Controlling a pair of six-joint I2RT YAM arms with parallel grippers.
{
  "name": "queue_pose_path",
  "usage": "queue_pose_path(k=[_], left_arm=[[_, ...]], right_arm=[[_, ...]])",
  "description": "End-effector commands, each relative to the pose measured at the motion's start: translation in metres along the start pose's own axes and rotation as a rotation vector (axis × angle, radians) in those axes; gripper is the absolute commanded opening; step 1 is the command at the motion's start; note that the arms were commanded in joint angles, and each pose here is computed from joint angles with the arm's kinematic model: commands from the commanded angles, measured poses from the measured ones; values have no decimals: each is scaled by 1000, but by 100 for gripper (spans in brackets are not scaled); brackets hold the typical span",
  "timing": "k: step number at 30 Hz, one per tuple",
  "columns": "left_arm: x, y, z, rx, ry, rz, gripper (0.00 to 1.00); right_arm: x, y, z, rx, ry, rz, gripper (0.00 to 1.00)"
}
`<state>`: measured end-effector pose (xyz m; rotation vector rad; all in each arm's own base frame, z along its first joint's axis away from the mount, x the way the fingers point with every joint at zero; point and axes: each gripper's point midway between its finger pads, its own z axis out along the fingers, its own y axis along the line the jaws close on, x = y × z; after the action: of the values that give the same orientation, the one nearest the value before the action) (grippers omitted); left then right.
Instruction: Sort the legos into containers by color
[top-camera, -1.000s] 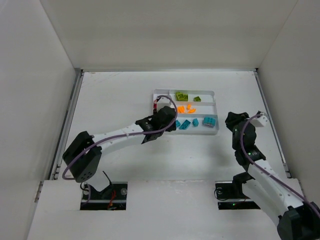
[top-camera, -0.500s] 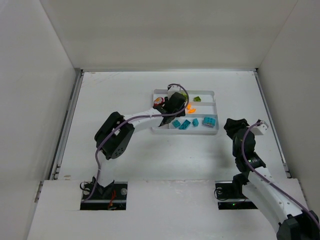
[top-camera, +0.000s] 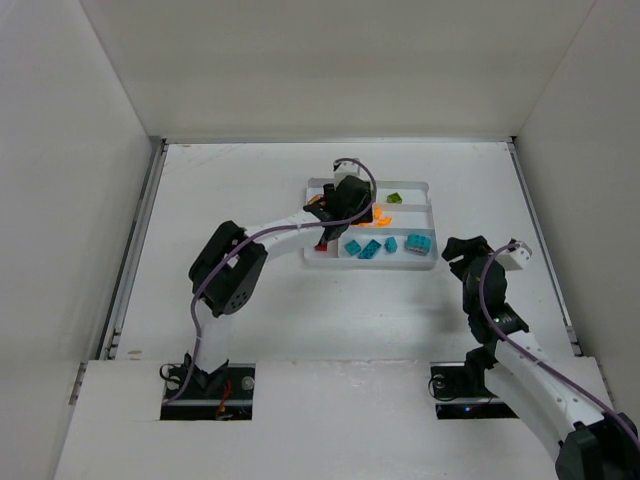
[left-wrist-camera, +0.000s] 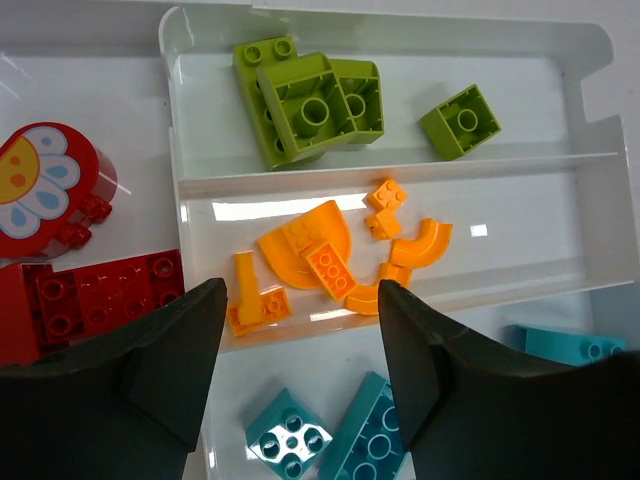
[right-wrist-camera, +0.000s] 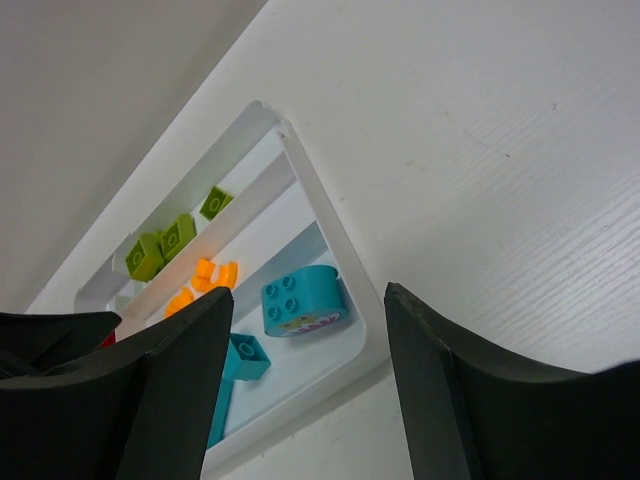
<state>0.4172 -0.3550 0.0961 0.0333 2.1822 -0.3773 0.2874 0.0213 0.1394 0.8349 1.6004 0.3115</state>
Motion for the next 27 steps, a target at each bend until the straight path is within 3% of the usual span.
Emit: queue_pose_path(k=[1,6,12,18,20,23,27], left_arm=[[-54,-15,-38,69,-125,-24,60],[-68,5,-79,82,-176,-71,59],[-62,75,-132,-1,-235,-174,59],[-14,171,-171,-164,-232,-328,59],[11,202,-180,-229,-206,-377,60],[38,225,-189,-266,-184,-407,60],[62,236,-198,-269,-168,-448,63]], right_arm=[[-9,10,1,-33,-39,33,68],[-5,7,2,-24,-27,26,66],[-2,0,5,3,-26,19,60],[2,-13,10,38,-36,17,54],[3,-19,11,49,-43,19,45],[4,-25,11,60,-50,29,35],[0,-28,9,46,-82,57,35]])
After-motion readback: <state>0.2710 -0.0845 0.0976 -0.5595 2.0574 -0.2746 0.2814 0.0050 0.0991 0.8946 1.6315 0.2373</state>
